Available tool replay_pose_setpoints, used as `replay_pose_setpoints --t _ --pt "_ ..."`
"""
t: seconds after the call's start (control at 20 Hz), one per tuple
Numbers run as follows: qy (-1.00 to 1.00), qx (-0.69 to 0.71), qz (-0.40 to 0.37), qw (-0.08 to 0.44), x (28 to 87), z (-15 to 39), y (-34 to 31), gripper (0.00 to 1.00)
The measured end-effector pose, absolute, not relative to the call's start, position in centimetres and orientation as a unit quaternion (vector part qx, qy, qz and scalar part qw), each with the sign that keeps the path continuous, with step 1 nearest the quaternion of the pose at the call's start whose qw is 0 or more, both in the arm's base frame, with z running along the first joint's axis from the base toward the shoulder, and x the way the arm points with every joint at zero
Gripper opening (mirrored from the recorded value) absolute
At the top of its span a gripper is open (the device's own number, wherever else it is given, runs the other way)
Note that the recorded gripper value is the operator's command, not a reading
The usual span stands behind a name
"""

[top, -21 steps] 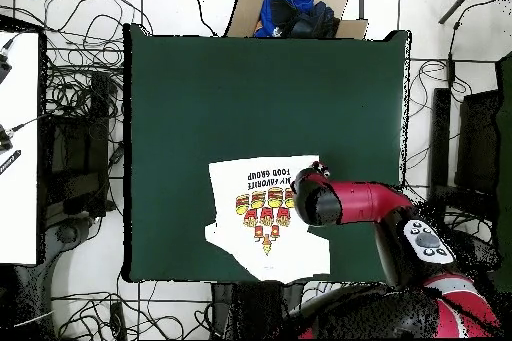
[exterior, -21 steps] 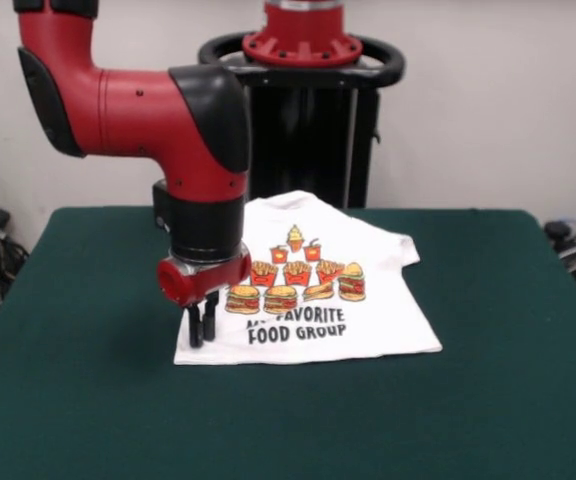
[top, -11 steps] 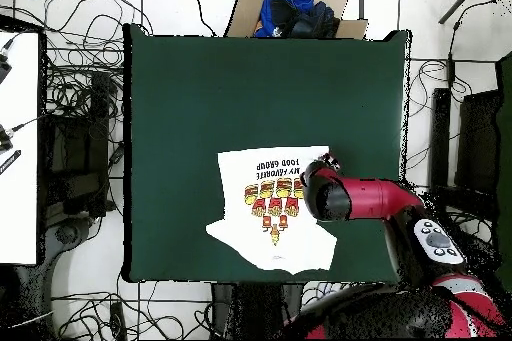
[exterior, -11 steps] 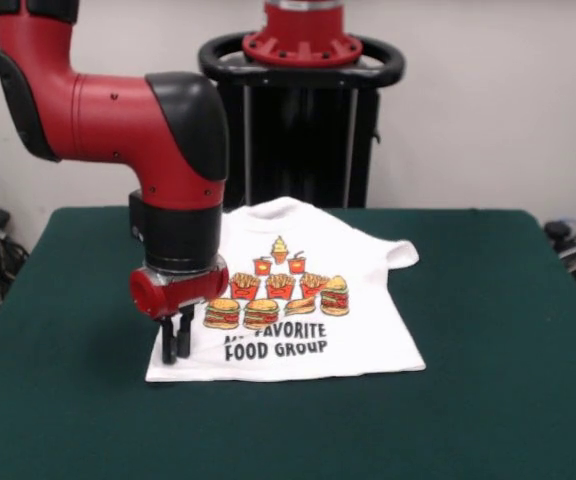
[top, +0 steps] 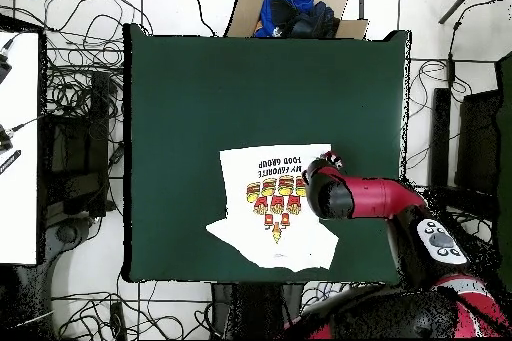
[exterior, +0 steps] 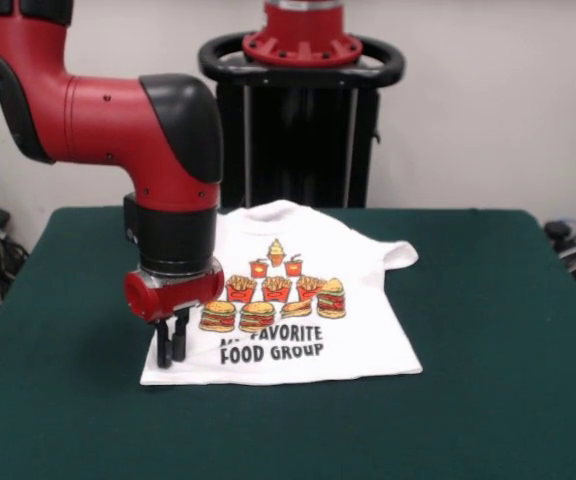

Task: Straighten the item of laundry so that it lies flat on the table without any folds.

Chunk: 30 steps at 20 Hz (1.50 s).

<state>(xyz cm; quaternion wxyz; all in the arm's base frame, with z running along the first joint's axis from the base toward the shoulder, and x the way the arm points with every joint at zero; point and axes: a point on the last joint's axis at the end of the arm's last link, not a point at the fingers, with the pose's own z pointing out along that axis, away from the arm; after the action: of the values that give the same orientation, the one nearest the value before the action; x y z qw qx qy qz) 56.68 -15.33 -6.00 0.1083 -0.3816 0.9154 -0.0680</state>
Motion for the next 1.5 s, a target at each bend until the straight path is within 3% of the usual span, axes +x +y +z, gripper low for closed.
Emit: replay_pose_setpoints --t 0.75,1.5 --pt "0.915 -0.382 -0.067 0.114 56.9 -6.0 -15.6 0.0" --pt "0.915 -0.359 -0.084 0.162 60.5 -6.4 -19.9 0.0"
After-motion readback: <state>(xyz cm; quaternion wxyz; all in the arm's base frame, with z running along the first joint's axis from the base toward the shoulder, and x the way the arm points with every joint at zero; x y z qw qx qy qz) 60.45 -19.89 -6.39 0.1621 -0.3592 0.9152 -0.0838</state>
